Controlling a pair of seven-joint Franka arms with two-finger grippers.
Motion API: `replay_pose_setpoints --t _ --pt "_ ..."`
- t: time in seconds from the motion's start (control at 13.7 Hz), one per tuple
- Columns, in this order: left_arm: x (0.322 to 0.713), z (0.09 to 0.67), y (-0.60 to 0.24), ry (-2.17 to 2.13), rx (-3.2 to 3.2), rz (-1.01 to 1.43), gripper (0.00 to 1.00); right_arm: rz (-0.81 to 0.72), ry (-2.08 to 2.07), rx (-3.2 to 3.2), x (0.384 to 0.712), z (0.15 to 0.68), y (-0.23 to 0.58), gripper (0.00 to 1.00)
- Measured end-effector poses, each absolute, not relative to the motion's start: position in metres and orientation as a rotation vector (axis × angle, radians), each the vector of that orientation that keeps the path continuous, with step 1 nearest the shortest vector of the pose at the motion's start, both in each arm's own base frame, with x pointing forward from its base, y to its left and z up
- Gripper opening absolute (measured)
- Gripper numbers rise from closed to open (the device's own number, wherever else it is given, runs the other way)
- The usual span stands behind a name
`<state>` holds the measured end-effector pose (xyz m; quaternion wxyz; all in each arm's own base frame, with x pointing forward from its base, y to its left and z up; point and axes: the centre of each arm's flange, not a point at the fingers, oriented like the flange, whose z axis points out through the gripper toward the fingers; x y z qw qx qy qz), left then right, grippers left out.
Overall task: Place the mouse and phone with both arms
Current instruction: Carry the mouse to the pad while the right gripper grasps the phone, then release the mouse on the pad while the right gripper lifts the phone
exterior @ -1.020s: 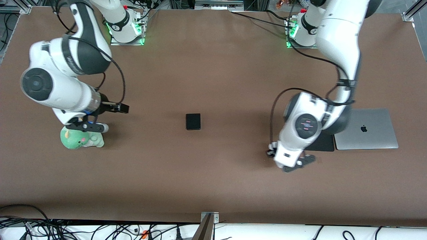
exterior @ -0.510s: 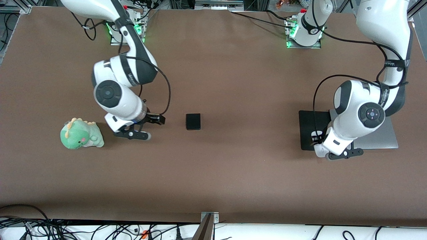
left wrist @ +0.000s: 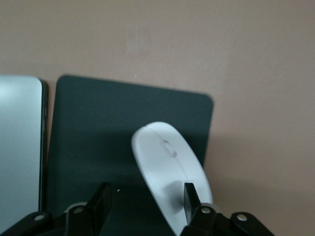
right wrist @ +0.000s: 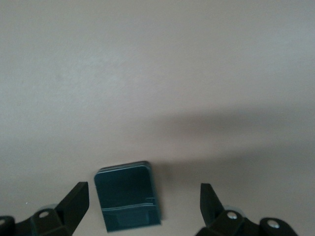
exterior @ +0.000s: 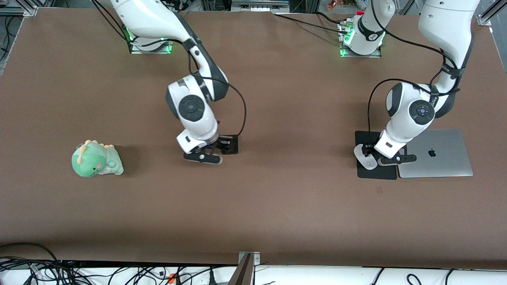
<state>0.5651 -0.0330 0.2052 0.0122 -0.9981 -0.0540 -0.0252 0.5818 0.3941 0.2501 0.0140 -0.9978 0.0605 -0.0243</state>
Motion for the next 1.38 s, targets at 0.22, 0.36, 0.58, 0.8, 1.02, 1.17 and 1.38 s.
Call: replay_pose_setpoints --t 0.22,0.36,0.58,0.8,1.02,1.17,1.38 --pt "0.564 0.202 -0.026 -0.169 -3.112 -0.084 0.69 -0.107 0.119 -3.106 0.559 0.21 0.408 1.0" --pt "0.567 0.205 -0.027 -0.167 -3.114 -0.097 0.71 -0.099 0.046 -3.117 0.545 0.196 0.412 1.0" --pt "0.577 0.22 -0.027 -0.173 -3.115 -0.153 0.87 -0.097 -0.018 -3.121 0.53 0.188 0.42 1.0" --pt "0.583 0.233 -0.025 -0.2 -3.114 -0.195 1.0 -0.136 -0.115 -3.107 0.524 0.179 0.418 1.0" --pt "0.583 0.233 -0.025 -0.206 -3.115 -0.195 1.0 -0.145 -0.146 -3.105 0.52 0.171 0.413 1.0" --pt "0.584 0.234 -0.025 -0.206 -3.115 -0.2 1.0 -0.147 -0.147 -3.104 0.519 0.171 0.414 1.0" --pt "0.593 0.253 -0.024 -0.211 -3.112 -0.214 1.0 -0.144 -0.147 -3.106 0.519 0.17 0.413 0.99"
